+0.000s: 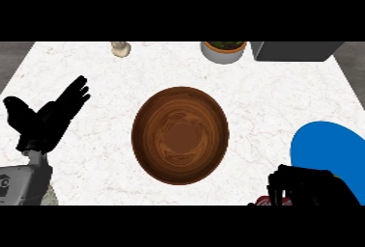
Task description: Pick the can from the plate and place it in the bowl
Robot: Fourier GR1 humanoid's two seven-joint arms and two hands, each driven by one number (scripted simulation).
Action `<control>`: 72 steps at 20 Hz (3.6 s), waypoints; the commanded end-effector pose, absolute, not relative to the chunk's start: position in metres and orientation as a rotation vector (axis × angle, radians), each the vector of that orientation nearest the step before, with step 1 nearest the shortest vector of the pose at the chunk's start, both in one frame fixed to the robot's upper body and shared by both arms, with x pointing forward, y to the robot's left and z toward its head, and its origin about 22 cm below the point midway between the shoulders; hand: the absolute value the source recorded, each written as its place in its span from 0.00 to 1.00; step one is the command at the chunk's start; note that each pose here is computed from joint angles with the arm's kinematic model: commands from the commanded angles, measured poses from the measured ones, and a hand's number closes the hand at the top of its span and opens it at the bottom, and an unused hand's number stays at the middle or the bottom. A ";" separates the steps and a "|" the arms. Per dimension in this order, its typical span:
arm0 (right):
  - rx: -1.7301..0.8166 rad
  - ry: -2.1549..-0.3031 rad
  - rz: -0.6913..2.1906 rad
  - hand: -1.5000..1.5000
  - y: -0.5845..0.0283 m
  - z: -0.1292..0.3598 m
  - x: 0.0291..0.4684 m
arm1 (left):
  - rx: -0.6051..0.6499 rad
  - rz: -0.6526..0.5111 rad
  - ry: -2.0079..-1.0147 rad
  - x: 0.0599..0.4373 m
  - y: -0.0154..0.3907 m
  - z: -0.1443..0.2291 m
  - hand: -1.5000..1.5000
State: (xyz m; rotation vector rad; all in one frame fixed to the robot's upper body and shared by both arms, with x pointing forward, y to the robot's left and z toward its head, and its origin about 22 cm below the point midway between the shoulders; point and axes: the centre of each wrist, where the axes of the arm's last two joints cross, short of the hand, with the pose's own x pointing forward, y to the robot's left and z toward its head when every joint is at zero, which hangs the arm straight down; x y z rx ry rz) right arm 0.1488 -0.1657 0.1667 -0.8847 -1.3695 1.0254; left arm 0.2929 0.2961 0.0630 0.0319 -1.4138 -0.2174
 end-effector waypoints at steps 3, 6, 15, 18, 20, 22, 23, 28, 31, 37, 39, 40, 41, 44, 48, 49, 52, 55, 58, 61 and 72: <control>-0.829 -1.550 0.923 1.00 -0.131 0.225 0.139 | 0.027 -0.223 -1.419 0.296 0.294 0.060 0.50; -0.820 -1.550 0.919 1.00 -0.073 0.229 0.165 | 0.019 -0.225 -1.425 0.299 0.295 0.059 0.50; -0.856 -1.460 0.855 1.00 -0.043 0.249 0.262 | 0.003 -0.232 -1.435 0.294 0.275 0.060 0.50; -0.873 -1.429 0.824 1.00 -0.034 0.230 0.287 | 0.001 -0.235 -1.417 0.286 0.283 0.060 0.50; -0.831 -1.441 0.835 1.00 -0.043 0.215 0.311 | 0.031 -0.220 -1.428 0.295 0.294 0.071 0.50; -0.787 -1.424 0.827 1.00 -0.036 0.194 0.324 | 0.006 -0.237 -1.429 0.283 0.291 0.053 0.50; -0.749 -1.438 0.812 1.00 -0.044 0.181 0.337 | 0.014 -0.223 -1.410 0.292 0.297 0.060 0.50; -0.701 -1.400 0.854 1.00 -0.026 0.161 0.372 | 0.023 -0.239 -1.433 0.288 0.296 0.066 0.50; -0.581 -1.347 0.696 1.00 -0.041 0.134 0.380 | -0.021 -0.253 -1.443 0.300 0.280 0.064 0.50; -0.447 -1.354 0.492 0.00 -0.039 0.119 0.395 | -0.020 -0.261 -1.437 0.305 0.279 0.059 0.50; -0.429 -1.432 0.479 0.00 -0.035 0.122 0.401 | -0.032 -0.277 -1.437 0.309 0.266 0.069 0.50; -0.449 -1.456 0.471 0.00 -0.034 0.107 0.397 | -0.033 -0.277 -1.448 0.305 0.287 0.068 0.50; -0.434 -1.464 0.431 0.00 -0.037 0.116 0.404 | -0.005 -0.270 -1.444 0.301 0.271 0.066 0.50; -0.471 -1.519 0.442 0.00 -0.034 0.108 0.410 | -0.019 -0.263 -1.434 0.302 0.278 0.064 0.50; -0.529 -1.587 0.371 0.00 -0.033 0.115 0.415 | 0.012 -0.243 -1.428 0.302 0.283 0.057 0.50; -0.546 -1.589 0.326 0.00 -0.030 0.126 0.420 | 0.008 -0.232 -1.425 0.300 0.280 0.057 0.50; -0.606 -1.585 0.308 0.00 -0.048 0.101 0.418 | 0.026 -0.212 -1.430 0.303 0.287 0.081 0.50; -0.652 -1.633 0.216 0.00 -0.094 0.127 0.428 | 0.040 -0.207 -1.404 0.290 0.299 0.057 0.50; -0.646 -1.649 0.225 0.00 -0.119 0.135 0.418 | 0.026 -0.207 -1.410 0.287 0.298 0.057 0.50; -0.646 -1.717 0.338 0.00 -0.140 0.127 0.390 | 0.064 -0.195 -1.406 0.278 0.312 0.066 0.50; -0.253 -1.939 0.394 0.00 -0.188 0.155 0.255 | 0.080 -0.139 -1.398 0.272 0.318 0.052 0.50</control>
